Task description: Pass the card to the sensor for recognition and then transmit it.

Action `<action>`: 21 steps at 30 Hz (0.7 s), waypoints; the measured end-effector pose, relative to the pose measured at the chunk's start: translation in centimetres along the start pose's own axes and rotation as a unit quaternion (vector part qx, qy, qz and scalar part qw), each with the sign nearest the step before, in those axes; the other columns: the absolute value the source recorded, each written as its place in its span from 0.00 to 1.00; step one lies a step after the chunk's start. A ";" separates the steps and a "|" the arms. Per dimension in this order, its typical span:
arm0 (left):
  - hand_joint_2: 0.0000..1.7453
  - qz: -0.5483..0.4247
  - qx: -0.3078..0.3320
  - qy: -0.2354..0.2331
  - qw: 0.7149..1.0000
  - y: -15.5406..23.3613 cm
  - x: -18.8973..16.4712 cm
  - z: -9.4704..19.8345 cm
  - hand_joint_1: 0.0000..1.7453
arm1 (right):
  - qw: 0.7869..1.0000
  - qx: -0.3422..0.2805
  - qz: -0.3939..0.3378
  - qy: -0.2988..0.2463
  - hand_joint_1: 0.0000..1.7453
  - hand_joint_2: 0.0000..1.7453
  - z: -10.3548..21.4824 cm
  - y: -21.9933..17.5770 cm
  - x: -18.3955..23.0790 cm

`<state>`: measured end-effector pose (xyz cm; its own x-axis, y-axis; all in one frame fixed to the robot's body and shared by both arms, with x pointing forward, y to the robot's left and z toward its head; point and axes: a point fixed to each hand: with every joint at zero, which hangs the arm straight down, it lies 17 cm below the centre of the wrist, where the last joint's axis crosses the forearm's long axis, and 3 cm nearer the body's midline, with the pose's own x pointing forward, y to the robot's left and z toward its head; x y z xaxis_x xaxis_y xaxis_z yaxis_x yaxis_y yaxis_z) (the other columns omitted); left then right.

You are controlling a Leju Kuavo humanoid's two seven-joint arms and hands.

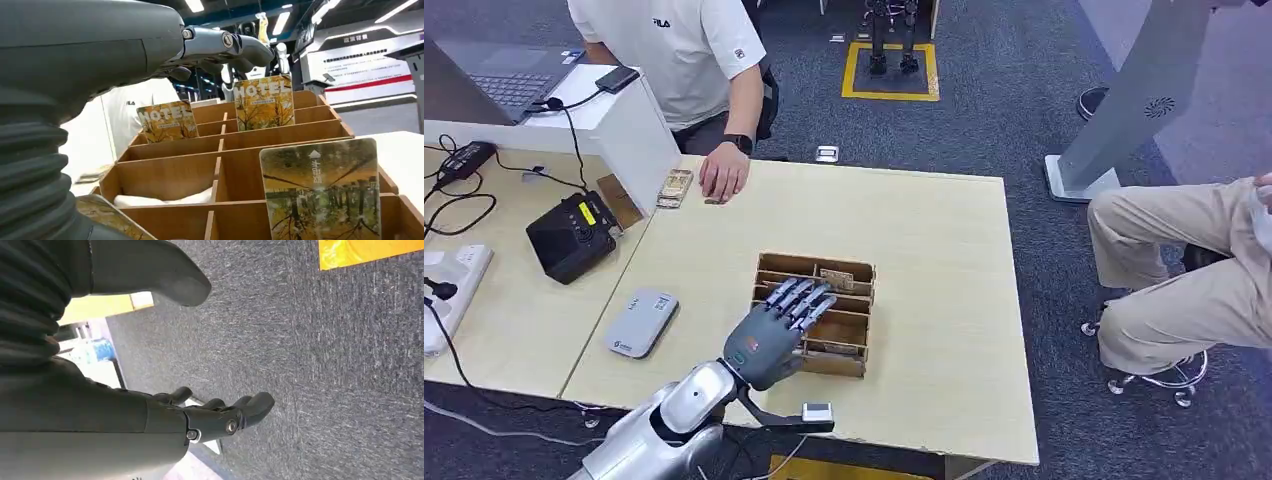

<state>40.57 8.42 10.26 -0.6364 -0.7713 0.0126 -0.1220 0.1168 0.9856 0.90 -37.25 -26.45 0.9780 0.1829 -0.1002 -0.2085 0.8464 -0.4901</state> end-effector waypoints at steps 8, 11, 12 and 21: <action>1.00 -0.021 0.001 0.011 1.000 0.1 -0.5 -0.1 0.00 | 1.000 0.002 -0.004 0.005 0.00 1.00 0.1 0.2 -0.4; 1.00 -0.025 0.002 0.015 1.000 0.2 -0.7 -0.1 0.00 | 1.000 0.001 -0.007 0.007 0.00 1.00 0.2 0.1 -0.5; 1.00 -0.026 0.003 0.017 1.000 0.2 -0.8 -0.1 0.00 | 1.000 0.001 -0.007 0.008 0.00 1.00 0.2 0.1 -0.6; 1.00 -0.039 0.017 0.024 0.999 0.8 -1.5 0.0 0.00 | 1.000 -0.001 -0.010 0.011 0.00 1.00 0.3 0.1 -0.9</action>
<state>41.40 9.63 11.03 -0.5862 -0.8084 -0.0541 -0.1960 0.0767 0.9776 0.00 -37.21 -26.15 0.9817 0.1561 -0.1092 -0.1899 0.8485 -0.4940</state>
